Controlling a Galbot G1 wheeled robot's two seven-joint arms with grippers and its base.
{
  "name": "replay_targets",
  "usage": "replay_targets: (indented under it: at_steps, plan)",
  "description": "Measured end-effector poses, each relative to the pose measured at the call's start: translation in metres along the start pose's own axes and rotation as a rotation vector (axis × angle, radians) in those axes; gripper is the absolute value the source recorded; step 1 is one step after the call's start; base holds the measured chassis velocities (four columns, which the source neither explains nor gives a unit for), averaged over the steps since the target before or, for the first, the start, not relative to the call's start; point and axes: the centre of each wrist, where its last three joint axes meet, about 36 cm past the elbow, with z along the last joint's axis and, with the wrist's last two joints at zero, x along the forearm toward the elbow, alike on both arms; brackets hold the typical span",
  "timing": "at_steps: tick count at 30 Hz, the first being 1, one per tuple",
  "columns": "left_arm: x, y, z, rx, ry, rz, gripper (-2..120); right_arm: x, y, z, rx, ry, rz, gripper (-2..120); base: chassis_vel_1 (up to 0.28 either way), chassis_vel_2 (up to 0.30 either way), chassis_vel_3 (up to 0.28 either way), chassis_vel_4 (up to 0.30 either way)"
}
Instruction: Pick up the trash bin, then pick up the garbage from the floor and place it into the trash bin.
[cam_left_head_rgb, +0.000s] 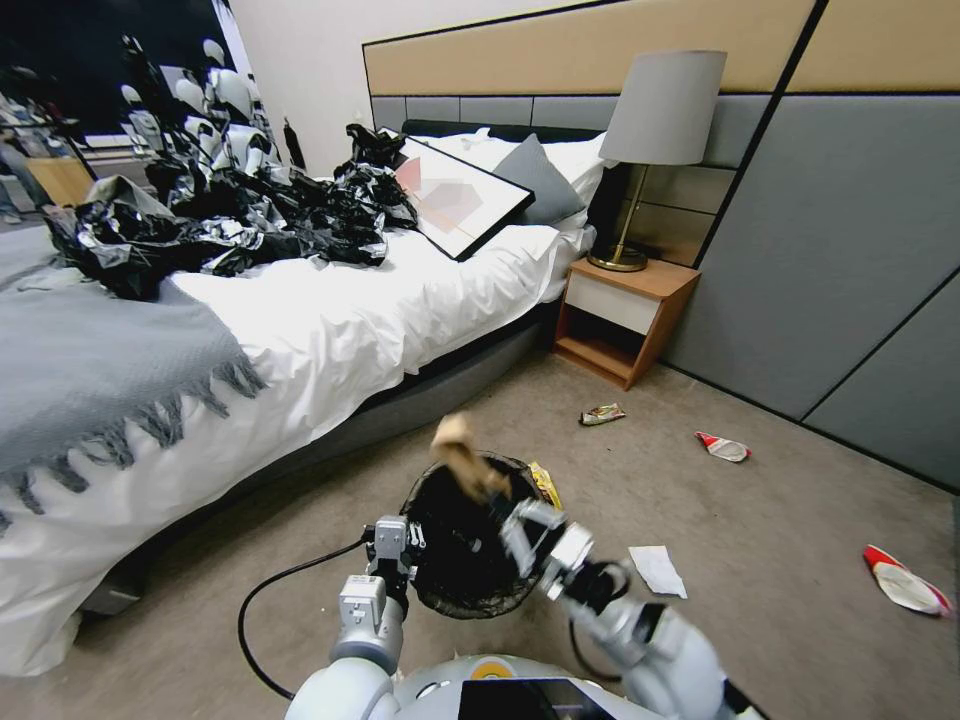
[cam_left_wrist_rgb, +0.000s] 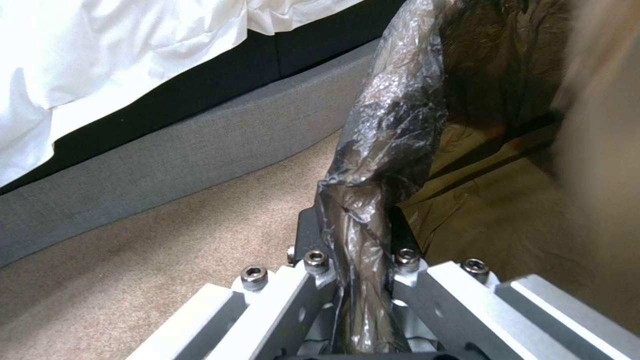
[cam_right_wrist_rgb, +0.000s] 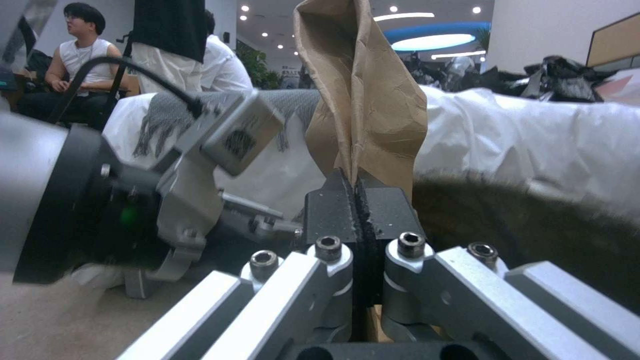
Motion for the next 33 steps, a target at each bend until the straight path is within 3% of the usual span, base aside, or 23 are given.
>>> replay_targets:
  at_steps: [16, 21, 23, 25, 33]
  plan:
    - [0.0, 0.002, -0.002, -0.002, -0.008, -0.002, 0, 0.019, 0.002, 0.021, 0.004, 0.046, 0.027, 0, 0.0, 0.0, 0.0, 0.0]
    - [0.0, 0.002, -0.003, -0.002, -0.009, -0.002, 0, 0.018, -0.003, 0.017, 0.022, 0.038, 0.04, 19, 0.0, 0.0, 0.0, 0.0]
    - [0.0, 0.002, -0.003, -0.002, -0.009, -0.002, 0, 0.018, -0.004, 0.017, 0.023, 0.037, 0.04, 21, 0.0, 0.0, 0.0, 0.0]
    - [0.0, 0.002, -0.003, -0.003, -0.01, -0.003, 0, 0.018, -0.006, 0.015, 0.031, 0.031, 0.045, 34, 0.0, 0.0, 0.0, 0.0]
    - [0.001, 0.002, -0.003, -0.002, -0.009, -0.004, 0, 0.017, -0.008, 0.014, 0.036, 0.021, 0.049, 59, 0.0, 0.0, 0.0, 0.0]
